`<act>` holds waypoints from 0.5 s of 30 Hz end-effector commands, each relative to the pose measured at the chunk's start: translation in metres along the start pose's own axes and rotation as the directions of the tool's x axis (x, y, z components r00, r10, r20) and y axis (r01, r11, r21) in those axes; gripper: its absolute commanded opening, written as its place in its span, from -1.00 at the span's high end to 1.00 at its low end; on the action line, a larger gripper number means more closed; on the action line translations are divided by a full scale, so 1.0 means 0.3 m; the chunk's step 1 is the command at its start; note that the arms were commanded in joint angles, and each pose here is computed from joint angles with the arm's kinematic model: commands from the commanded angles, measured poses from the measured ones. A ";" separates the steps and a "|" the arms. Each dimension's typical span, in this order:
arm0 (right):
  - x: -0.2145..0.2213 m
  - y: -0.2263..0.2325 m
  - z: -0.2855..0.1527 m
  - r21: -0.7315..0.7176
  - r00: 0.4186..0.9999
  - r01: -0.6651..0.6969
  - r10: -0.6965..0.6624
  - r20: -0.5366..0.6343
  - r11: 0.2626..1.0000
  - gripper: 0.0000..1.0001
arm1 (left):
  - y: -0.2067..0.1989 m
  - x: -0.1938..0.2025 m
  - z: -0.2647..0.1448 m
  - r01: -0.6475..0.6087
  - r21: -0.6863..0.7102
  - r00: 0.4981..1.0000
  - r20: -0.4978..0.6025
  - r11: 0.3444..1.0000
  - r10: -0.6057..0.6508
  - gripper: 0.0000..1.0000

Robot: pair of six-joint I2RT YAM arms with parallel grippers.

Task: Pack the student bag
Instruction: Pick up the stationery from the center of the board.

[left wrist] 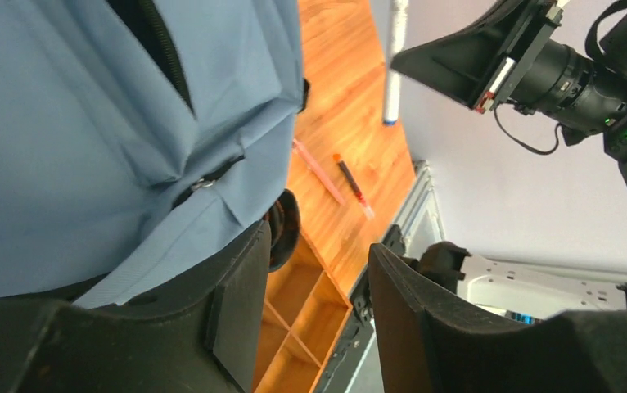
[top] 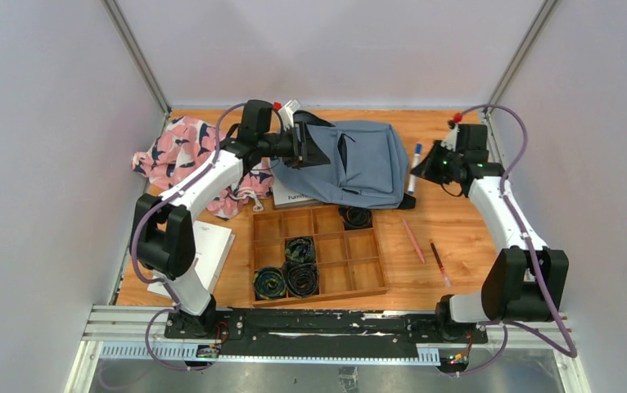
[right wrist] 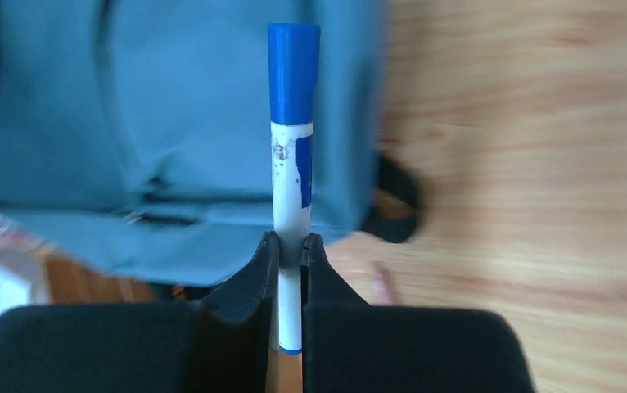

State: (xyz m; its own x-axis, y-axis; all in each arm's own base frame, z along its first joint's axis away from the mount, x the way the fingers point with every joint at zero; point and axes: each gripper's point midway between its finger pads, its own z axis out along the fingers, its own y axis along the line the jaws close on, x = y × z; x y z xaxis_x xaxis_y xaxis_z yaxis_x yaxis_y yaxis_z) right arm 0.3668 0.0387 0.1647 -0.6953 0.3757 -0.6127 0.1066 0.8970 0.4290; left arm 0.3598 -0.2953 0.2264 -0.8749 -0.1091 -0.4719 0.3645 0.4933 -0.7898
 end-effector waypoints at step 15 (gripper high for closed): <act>0.141 0.630 -0.076 -0.711 0.986 0.076 -0.157 -0.049 0.699 1.00 | -0.224 -0.046 -0.039 -0.077 0.303 0.984 0.178 0.950 0.023 -0.28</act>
State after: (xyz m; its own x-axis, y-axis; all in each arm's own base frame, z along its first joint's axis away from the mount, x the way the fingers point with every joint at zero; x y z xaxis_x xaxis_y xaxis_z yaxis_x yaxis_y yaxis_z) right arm 0.3500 0.1910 0.2232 -0.7349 0.2461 -0.6320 -0.4005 0.5945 0.6972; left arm 0.3448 -0.3084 0.2830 -0.8129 -0.2338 -0.5334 0.4831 0.2408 -0.8418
